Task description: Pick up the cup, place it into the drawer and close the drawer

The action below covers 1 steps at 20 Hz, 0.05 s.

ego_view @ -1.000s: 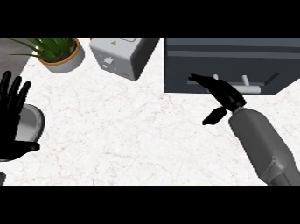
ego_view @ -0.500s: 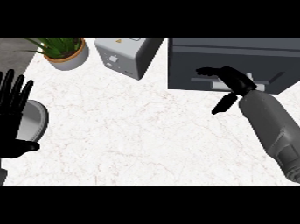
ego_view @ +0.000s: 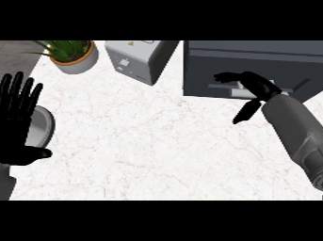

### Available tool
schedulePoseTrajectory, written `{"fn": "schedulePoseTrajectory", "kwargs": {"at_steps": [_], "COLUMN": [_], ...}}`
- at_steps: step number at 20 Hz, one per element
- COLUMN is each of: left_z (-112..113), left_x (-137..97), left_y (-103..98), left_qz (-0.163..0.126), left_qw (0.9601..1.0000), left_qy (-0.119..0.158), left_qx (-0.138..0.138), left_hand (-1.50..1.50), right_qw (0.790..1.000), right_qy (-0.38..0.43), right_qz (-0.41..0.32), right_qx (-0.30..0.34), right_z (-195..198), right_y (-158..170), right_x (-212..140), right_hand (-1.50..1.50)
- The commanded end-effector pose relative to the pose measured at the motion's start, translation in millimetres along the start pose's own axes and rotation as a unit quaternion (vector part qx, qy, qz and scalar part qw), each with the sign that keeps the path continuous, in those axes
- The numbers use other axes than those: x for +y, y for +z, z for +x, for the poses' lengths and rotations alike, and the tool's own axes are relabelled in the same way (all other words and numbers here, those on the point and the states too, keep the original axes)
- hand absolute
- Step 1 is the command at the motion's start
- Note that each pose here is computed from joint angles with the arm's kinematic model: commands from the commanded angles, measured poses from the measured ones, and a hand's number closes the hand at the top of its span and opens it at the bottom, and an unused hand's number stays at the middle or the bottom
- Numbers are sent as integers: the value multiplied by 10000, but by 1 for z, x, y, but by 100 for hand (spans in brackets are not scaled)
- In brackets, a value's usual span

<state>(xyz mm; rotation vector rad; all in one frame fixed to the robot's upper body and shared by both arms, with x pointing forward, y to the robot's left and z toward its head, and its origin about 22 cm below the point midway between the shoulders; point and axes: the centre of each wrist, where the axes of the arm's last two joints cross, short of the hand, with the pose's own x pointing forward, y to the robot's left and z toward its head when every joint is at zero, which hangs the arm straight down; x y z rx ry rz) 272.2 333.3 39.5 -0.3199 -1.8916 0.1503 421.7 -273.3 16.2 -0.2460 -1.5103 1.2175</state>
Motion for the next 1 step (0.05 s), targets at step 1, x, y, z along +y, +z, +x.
{"fn": "schedulePoseTrajectory", "kwargs": {"at_steps": [1], "left_z": [-4], "left_x": [-6], "left_y": [-3], "left_qz": [44], "left_qw": [10000], "left_qy": [-44], "left_qx": [-31], "left_hand": [-150], "right_qw": [9967], "right_qy": [316], "right_qz": [-526], "right_qx": [536], "right_z": [10], "right_y": [-4], "right_x": [-38], "right_hand": [-150]}}
